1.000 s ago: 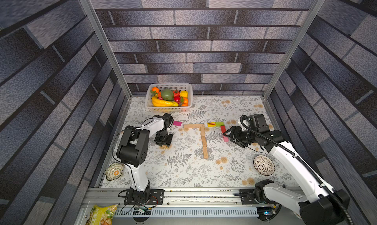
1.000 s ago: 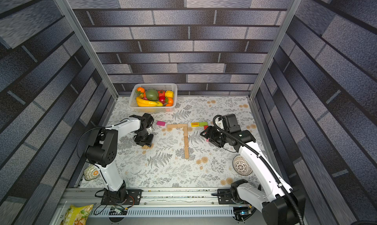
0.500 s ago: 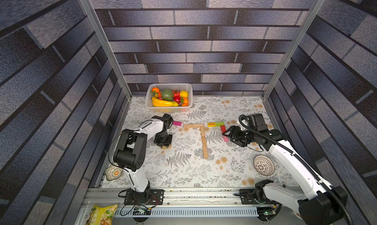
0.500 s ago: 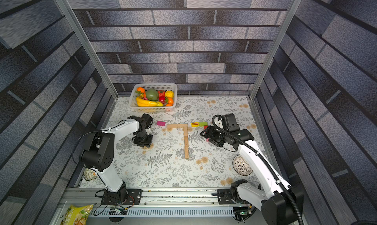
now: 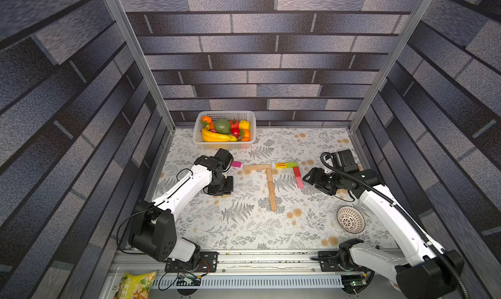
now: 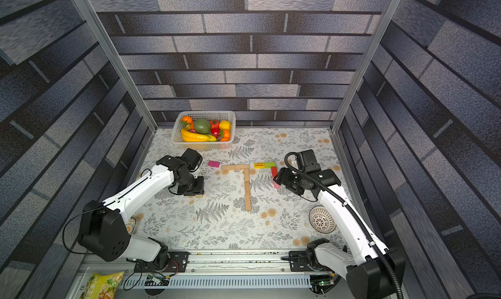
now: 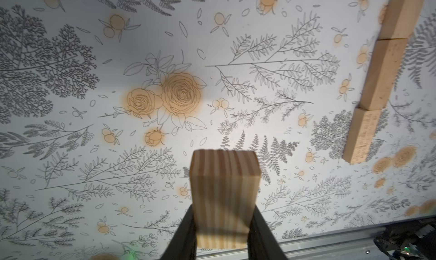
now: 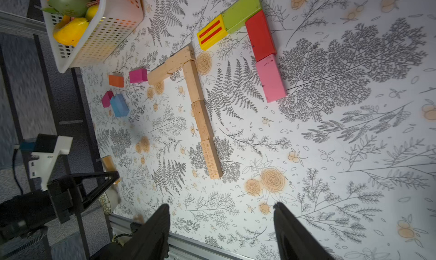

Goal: Assemble the number 7 with building blocks
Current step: Pick up the building block from the center of the board, then place the building block at the center of the board.

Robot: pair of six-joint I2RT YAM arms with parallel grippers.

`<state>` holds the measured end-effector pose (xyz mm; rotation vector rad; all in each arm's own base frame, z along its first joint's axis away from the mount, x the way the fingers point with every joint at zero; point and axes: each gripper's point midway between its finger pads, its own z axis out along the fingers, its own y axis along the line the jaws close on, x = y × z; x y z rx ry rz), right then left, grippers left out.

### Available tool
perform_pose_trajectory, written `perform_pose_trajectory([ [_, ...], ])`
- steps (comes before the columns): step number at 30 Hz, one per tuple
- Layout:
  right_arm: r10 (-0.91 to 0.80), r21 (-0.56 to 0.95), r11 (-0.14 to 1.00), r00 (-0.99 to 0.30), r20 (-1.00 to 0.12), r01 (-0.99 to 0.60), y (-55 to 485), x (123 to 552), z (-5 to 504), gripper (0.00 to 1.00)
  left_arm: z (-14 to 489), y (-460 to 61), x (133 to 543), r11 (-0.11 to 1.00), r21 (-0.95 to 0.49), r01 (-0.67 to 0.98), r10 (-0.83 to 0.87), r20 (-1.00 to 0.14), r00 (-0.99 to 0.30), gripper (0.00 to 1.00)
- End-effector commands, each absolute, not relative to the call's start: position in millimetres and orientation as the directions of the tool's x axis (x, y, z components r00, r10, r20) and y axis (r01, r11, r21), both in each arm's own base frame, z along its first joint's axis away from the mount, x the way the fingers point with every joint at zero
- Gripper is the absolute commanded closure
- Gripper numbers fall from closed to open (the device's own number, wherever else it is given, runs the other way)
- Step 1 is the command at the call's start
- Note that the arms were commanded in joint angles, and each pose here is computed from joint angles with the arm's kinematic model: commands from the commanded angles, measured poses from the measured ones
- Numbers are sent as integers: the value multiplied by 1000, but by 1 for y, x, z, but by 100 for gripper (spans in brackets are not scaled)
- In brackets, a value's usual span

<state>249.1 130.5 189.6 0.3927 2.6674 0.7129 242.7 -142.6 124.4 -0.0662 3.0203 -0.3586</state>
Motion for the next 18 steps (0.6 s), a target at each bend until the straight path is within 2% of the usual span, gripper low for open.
perform_pose_trajectory([
  [1, 349, 455, 869, -892, -286, 194, 113, 245, 190, 29, 140, -167, 228, 930, -339, -138, -163, -44, -986, 71],
  [9, 378, 431, 875, -866, -327, 219, 99, 246, 205, 29, 159, -248, 216, 841, -509, -186, -229, -23, -973, 69],
  [18, 380, 419, 881, -858, -346, 221, 90, 235, 212, 29, 144, -330, 212, 832, -546, -101, -115, 8, -993, 68],
])
